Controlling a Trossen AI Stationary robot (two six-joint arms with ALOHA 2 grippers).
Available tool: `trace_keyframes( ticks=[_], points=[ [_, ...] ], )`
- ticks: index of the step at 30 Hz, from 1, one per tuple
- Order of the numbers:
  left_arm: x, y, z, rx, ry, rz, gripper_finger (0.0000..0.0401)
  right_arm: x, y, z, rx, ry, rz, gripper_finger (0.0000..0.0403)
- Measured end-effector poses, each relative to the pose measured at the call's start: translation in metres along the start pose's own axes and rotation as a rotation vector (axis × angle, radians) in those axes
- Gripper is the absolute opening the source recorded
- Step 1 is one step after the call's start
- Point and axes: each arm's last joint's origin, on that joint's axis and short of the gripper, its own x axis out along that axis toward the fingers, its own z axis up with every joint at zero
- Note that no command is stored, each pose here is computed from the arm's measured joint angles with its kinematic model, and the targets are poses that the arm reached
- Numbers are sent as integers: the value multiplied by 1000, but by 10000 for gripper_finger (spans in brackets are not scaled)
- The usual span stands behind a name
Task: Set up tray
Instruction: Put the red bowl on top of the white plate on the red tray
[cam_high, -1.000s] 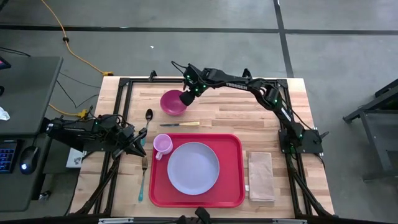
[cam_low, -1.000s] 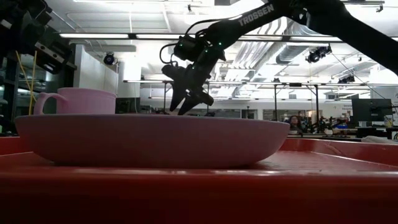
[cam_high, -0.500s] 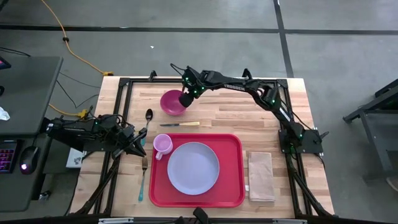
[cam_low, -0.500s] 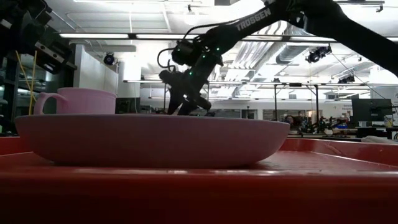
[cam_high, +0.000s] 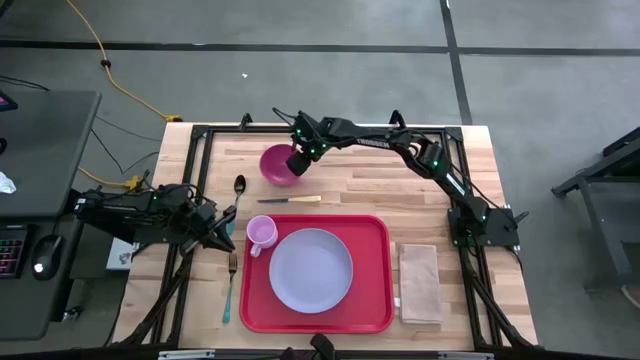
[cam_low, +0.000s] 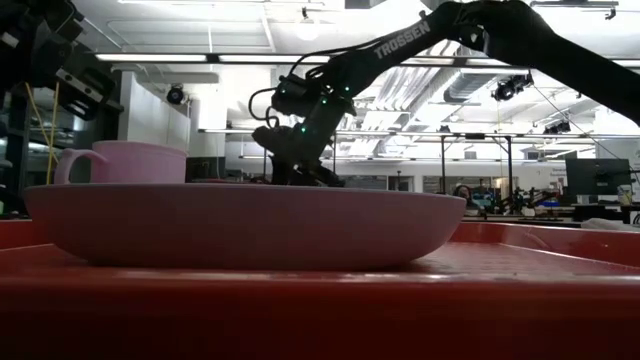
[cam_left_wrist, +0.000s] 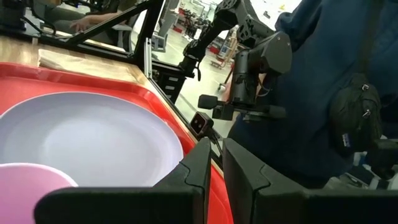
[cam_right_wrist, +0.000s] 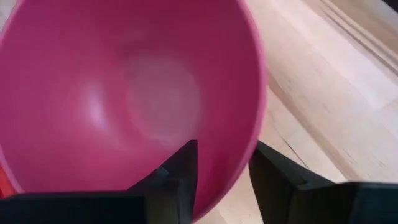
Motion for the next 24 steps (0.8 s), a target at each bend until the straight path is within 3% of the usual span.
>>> trace_keyframes(
  ticks=[9, 24],
  points=[
    [0, 1, -2, -9, 15, 5, 74, 0, 0, 1, -1, -14, 2, 10],
    [0, 1, -2, -9, 25, 8, 74, 0, 1, 1, 58, -24, -14, 1]
  ],
)
